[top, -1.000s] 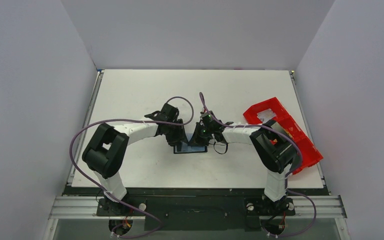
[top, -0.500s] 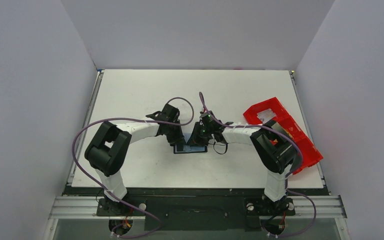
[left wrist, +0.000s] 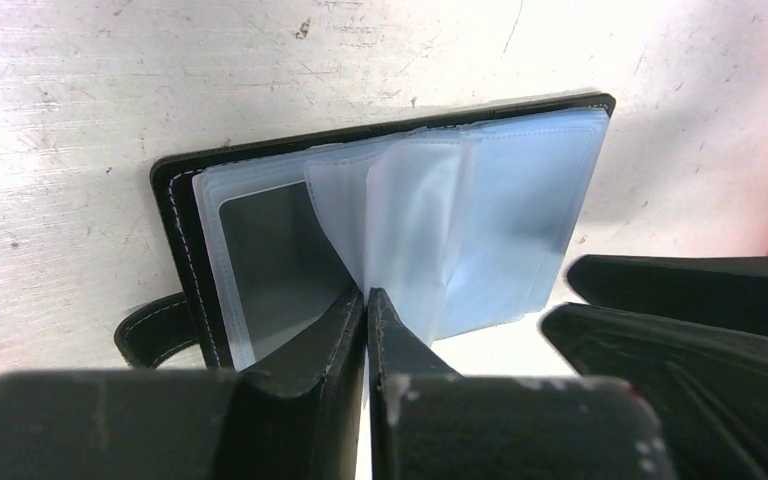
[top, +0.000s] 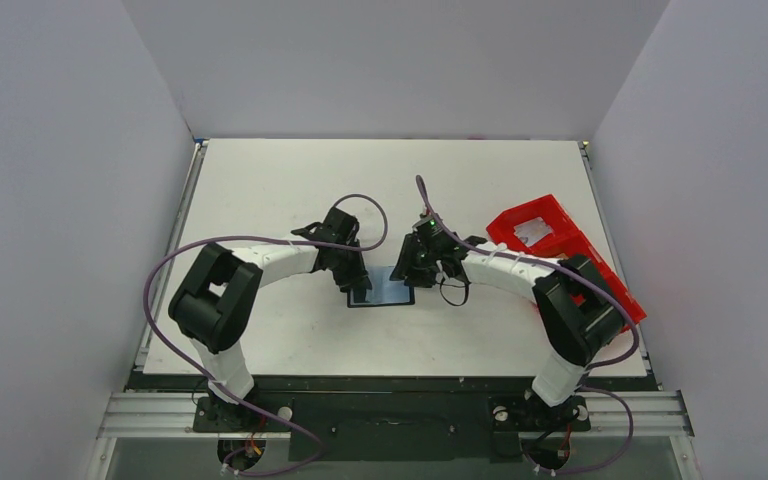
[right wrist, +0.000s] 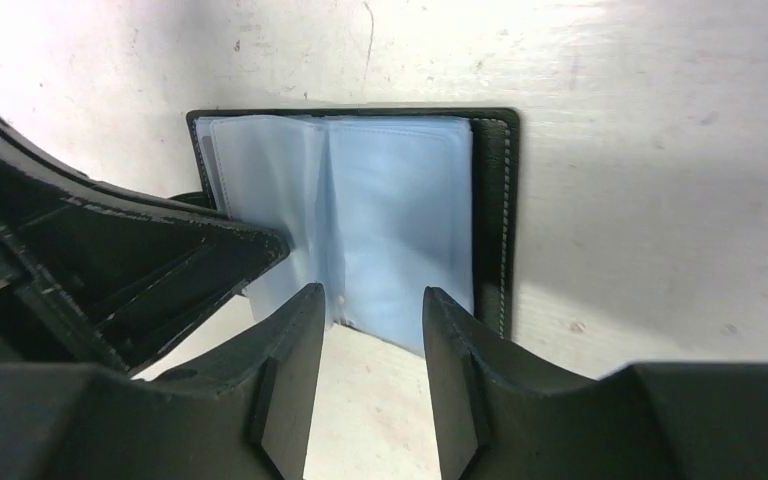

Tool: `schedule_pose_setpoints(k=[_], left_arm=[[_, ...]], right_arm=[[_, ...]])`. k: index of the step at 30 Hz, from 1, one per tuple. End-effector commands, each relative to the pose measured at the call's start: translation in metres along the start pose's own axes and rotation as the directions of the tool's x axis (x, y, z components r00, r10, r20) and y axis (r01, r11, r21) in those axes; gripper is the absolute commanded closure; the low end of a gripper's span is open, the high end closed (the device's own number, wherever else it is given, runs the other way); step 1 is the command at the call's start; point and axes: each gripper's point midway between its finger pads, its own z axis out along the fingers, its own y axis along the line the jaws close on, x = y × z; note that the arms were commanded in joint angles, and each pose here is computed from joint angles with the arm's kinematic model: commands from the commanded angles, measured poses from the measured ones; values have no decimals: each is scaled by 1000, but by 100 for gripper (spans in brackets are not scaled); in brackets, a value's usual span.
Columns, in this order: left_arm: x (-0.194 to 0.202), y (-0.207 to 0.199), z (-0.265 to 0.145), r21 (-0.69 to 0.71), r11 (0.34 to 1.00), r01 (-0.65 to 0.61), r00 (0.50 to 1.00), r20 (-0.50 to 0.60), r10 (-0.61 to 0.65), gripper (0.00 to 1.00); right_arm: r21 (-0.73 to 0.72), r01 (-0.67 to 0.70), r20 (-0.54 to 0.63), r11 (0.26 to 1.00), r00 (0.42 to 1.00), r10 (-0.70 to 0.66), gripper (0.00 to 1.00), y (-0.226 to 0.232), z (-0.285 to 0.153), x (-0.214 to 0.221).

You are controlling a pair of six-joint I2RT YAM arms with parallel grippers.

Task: Take the credit cards out of the card holder
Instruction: Remove the credit card from the card holder.

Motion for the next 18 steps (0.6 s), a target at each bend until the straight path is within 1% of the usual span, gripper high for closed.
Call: schedule_pose_setpoints(k=[1,4,7,8,10,12,18], left_arm=[[-11,-23,-15,70,997,-44,998,54,40,96],[-11,-35,-17,109,992,-63,997,56,57,86],[-10,-46,-18,137,987,-82,996,55,76,80],[-10,-48,-17,144,986,-86,995,54,79,75],[-10,-53,-17,156,983,-93,995,52,85,72],[-10,-59,-17,167,981,-102,994,55,94,69],[-13,-74,-19,192,974,-123,992,62,113,67]], right_arm=[[44,21,97,999,995,-25,62,-5,-29,-21],[63,24,125,998,992,-32,62,-8,-39,-27],[73,20,138,997,990,-30,62,-11,-44,-30],[73,20,142,997,989,-30,62,-12,-46,-31],[80,19,149,997,988,-31,62,-14,-49,-32],[87,18,157,996,987,-31,62,-16,-51,-33],[104,8,178,995,984,-27,62,-23,-59,-35]])
